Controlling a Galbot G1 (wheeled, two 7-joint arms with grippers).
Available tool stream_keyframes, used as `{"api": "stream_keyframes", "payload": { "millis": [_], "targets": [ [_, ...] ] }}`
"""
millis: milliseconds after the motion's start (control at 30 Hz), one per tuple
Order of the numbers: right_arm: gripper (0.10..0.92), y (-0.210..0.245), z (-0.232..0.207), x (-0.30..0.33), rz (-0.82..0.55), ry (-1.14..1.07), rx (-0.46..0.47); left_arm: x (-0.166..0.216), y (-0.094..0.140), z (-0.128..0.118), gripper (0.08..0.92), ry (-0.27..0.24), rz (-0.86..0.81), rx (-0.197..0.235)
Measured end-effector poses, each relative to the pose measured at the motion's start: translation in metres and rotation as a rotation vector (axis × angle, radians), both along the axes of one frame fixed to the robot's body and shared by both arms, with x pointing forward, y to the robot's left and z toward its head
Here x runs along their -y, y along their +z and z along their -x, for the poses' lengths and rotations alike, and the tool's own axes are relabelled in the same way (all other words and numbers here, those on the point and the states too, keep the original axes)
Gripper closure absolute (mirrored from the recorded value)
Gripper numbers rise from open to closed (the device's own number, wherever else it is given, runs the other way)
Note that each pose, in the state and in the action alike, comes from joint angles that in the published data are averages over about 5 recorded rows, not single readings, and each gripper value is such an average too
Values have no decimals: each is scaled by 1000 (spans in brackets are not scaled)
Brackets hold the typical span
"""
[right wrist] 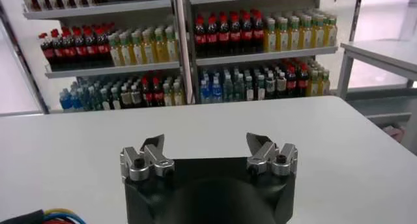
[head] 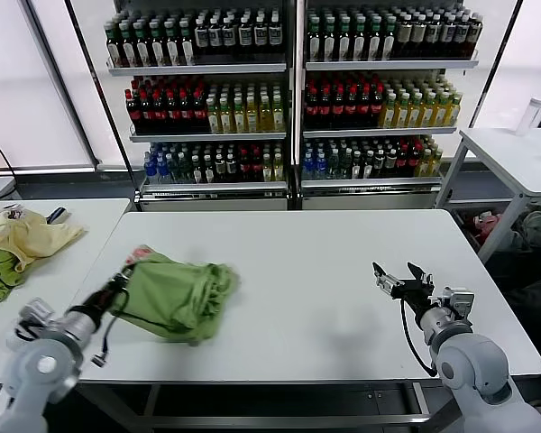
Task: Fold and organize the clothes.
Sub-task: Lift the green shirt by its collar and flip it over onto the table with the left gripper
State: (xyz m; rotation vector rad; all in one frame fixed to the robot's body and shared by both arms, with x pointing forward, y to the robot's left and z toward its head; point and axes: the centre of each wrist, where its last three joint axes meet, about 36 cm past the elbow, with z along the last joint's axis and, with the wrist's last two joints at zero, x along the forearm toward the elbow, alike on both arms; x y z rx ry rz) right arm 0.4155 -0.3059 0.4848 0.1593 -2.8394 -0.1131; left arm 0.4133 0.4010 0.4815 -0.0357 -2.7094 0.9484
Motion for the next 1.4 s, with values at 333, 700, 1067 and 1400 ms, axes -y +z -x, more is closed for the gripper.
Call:
{"api": "stream_keyframes", "payload": {
  "millis": [333, 700, 1067, 1400],
  "targets": [
    [200, 2, 4, -4, -24, 0, 14, 5, 46, 6, 904, 1, -180, 99],
    [200, 5, 6, -7, -29, -5, 30, 132, -23, -14, 904, -170, -377, 58],
    [200, 3, 2, -7, -42, -9, 33, 264, -66, -38, 858, -354, -530, 76],
    [200, 0, -9, -17, -43, 12, 28, 316, -72, -40, 571, -471, -586, 166]
  ]
}}
